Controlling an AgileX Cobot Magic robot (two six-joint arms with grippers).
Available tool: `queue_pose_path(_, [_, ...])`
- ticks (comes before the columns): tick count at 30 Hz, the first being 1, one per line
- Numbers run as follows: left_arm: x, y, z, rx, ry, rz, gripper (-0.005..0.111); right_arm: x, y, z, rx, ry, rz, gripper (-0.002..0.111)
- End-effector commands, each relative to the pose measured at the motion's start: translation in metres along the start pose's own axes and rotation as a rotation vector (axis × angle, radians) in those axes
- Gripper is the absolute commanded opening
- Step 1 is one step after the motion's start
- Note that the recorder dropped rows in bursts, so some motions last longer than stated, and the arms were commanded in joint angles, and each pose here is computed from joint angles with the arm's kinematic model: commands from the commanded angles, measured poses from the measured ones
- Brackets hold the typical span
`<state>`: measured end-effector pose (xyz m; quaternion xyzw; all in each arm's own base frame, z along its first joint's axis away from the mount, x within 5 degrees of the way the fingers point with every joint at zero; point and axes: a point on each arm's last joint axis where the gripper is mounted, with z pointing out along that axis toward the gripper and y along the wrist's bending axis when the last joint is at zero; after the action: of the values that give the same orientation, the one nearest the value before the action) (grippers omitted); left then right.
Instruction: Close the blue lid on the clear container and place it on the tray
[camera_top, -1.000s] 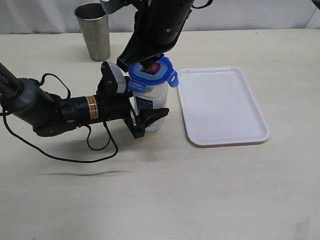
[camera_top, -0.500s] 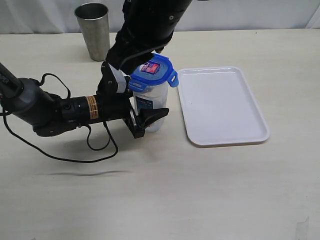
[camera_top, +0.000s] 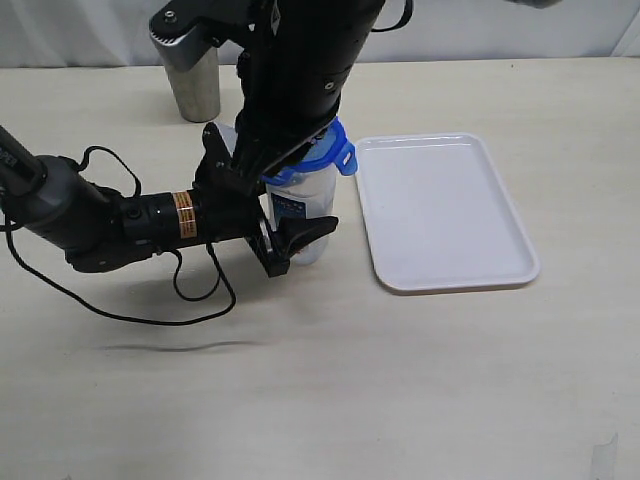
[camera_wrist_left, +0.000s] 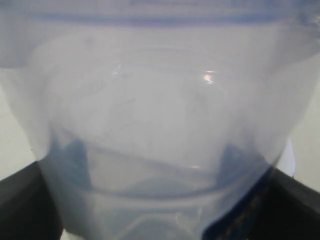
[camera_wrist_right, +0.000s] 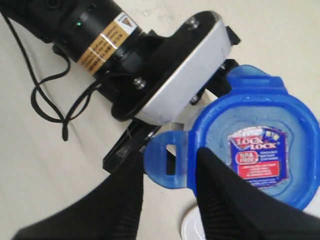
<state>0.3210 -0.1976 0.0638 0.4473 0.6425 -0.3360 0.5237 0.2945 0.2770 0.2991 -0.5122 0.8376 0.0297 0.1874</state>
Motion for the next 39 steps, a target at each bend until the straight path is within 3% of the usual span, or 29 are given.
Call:
queue_pose_path(1, [0.007,-0.002,0.000,0.010,0.071,0.011,0.000,0.004,-0.001,0.005,0.024,0.005,-0.002,0.034])
queue_pose_path(18, [0.007,-0.002,0.000,0.010,0.071,0.011,0.000,0.014,0.000,0.043,0.031,0.085,-0.054,0.034])
queue_pose_path(23, [0.007,-0.002,0.000,0.010,0.071,0.011,0.000,0.017,0.001,0.060,0.017,0.141,-0.071,0.043])
queue_pose_path(28, [0.007,-0.002,0.000,0.010,0.071,0.011,0.000,0.017,0.000,0.064,0.103,0.187,-0.124,0.043])
queue_pose_path(33, [0.007,-0.002,0.000,0.008,0.070,0.010,0.000,0.013,0.019,0.061,0.173,0.246,-0.252,0.043])
queue_pose_path(39, [0.007,-0.002,0.000,0.010,0.071,0.012,0.000,0.010,0.026,0.063,0.198,0.252,-0.268,0.043])
